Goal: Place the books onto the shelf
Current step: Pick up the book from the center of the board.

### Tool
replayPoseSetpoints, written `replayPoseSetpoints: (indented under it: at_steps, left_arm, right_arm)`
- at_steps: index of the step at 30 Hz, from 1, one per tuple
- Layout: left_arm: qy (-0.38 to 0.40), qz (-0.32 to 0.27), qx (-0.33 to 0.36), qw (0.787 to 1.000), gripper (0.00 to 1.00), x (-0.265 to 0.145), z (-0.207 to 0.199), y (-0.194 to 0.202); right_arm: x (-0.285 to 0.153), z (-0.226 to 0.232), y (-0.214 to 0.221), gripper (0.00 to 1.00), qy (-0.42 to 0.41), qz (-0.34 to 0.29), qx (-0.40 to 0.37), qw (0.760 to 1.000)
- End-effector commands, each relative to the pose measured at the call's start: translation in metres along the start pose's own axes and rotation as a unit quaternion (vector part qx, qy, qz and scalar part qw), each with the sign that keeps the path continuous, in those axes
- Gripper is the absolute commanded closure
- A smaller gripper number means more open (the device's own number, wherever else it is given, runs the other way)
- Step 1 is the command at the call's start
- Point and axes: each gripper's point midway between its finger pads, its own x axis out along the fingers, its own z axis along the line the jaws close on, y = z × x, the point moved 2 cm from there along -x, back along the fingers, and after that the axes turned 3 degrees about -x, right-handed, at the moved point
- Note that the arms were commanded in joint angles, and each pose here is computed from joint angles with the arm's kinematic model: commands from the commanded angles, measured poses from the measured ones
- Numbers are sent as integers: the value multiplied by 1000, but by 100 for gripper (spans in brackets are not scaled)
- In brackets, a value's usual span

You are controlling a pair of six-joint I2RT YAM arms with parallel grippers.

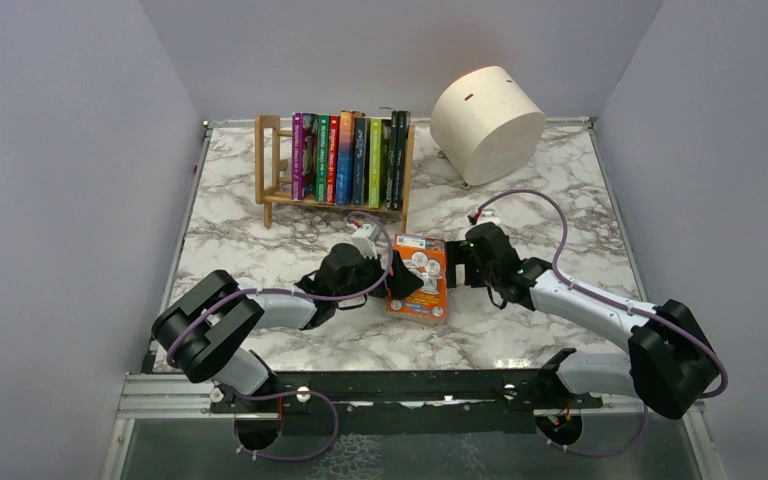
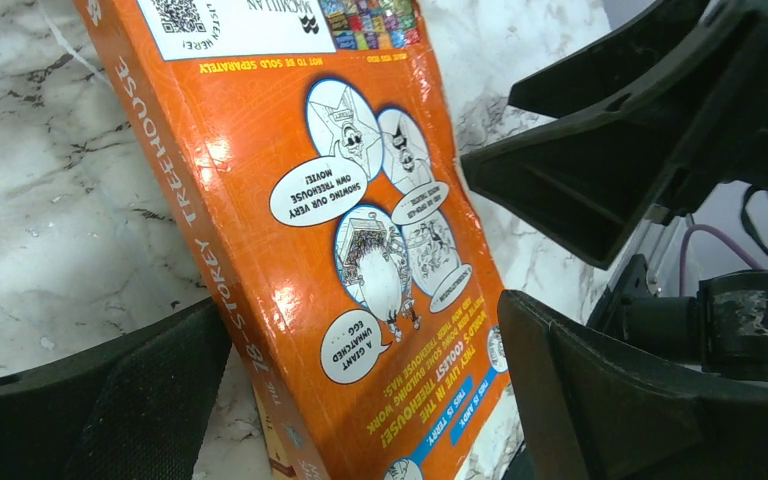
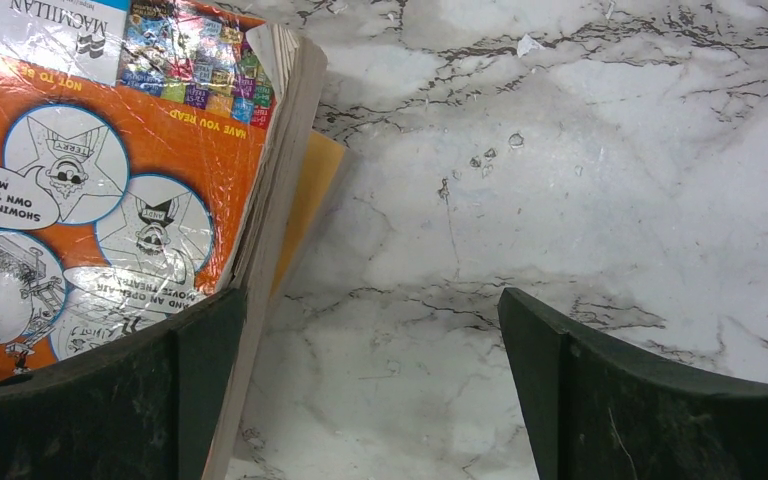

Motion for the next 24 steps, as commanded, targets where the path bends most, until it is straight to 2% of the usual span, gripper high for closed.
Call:
replayPoseSetpoints:
  at_steps: [1,12,20,24]
  left_arm:
    - [67,-24,6,997,2,-6,-34,-18]
    - [83,-24,5,996,4,-6,-45,-19]
    - [102,-21,5,995,16,-1,-57,-20]
    - [105,-22,4,994,18,0,-60,-21]
  right_arm:
    - [4,18,-7,3,-47,-17,5,999]
    - [1,26,-14,3,-60,-34,2,998]
    - [-3,31,-21,4,-71,-48,3,996]
    - [-4,33,-22,4,-75,-55,3,996]
